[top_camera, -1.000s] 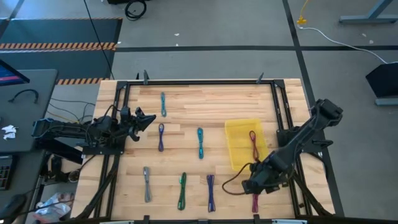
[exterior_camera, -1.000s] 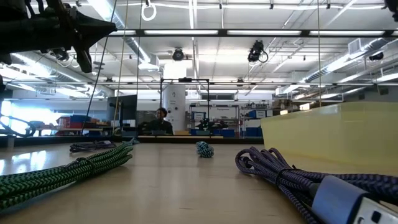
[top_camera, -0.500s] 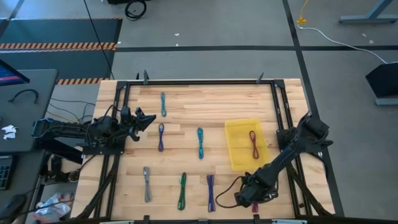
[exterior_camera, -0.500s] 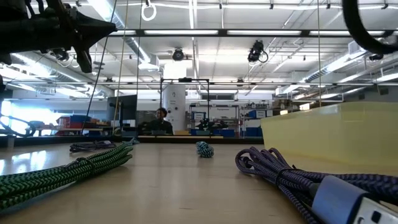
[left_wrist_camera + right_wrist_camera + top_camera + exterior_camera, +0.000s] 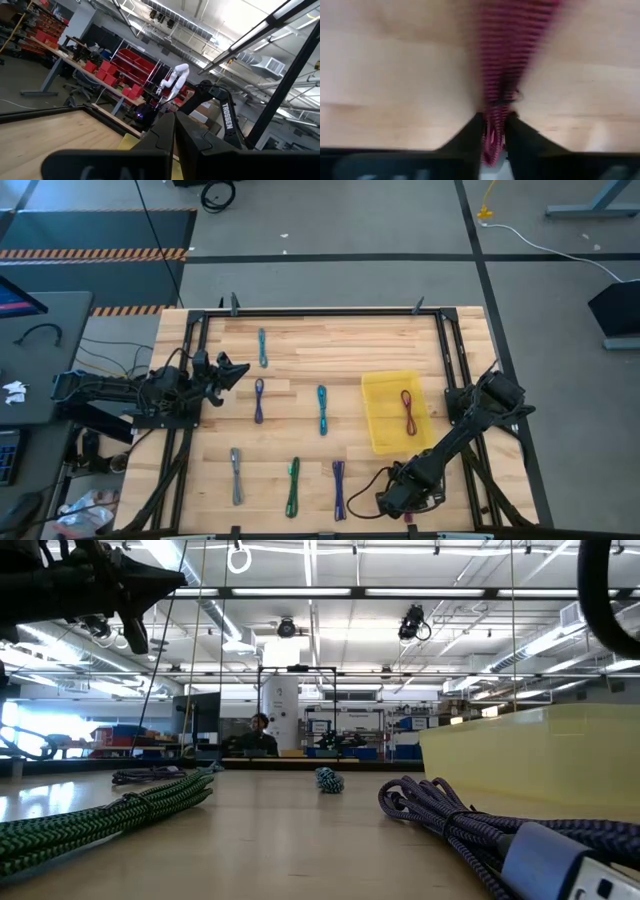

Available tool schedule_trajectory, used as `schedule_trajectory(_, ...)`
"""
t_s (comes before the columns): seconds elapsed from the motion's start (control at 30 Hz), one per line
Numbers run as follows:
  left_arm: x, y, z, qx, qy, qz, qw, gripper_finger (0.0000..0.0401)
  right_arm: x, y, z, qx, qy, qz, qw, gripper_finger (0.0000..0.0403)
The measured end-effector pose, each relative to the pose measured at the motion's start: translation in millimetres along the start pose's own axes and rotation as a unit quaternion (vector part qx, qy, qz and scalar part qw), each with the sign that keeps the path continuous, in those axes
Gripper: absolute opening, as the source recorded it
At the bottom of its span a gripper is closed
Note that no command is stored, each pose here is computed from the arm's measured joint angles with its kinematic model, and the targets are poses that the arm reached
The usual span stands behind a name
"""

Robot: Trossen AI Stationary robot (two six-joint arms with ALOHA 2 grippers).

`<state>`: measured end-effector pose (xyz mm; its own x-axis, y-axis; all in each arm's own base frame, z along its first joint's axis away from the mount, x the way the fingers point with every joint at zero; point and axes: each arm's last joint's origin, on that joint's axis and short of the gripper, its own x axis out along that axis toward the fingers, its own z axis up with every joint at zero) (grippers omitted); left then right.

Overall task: Pick and place USB-C Cables
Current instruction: Put the red charger cable into the yellow bin

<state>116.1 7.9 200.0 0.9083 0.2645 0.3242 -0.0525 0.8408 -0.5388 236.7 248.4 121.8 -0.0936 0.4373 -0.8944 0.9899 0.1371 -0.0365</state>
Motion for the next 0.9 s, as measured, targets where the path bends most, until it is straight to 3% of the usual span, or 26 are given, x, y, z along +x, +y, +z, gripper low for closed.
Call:
schedule_trajectory(0.07,0.0,0.1,-0.1,0.000,0.001,0.001,1.000,0.0021,-1.0,-0.3,-1.3,-0.008,0.002,0.003,1.000,0.0024)
schedule_trajectory(0.3,0.0,0.6,-1.1,0.002,0.005,0.003,1.000,0.0021,-5.3,7.1,-6.2,-0.039,0.018,0.035,0.998,0.0021)
schedule_trajectory(0.47,0.0,1.1,-2.0,0.003,0.010,0.006,1.000,0.0021,-48.4,31.6,-22.6,-0.107,-0.009,0.138,0.985,0.0020)
schedule_trajectory(0.63,0.0,1.4,-2.5,0.000,0.012,0.007,1.000,0.0021,-103.6,48.6,-24.4,-0.157,-0.098,0.178,0.966,0.0016)
schedule_trajectory(0.73,0.0,1.4,-2.5,-0.007,0.012,0.007,1.000,0.0021,-138.6,46.7,-12.9,-0.171,-0.154,0.143,0.963,0.0016)
schedule_trajectory(0.9,0.0,1.4,-2.5,-0.009,0.012,0.007,1.000,0.0021,-188.5,24.7,16.6,-0.190,-0.210,0.034,0.958,0.0016)
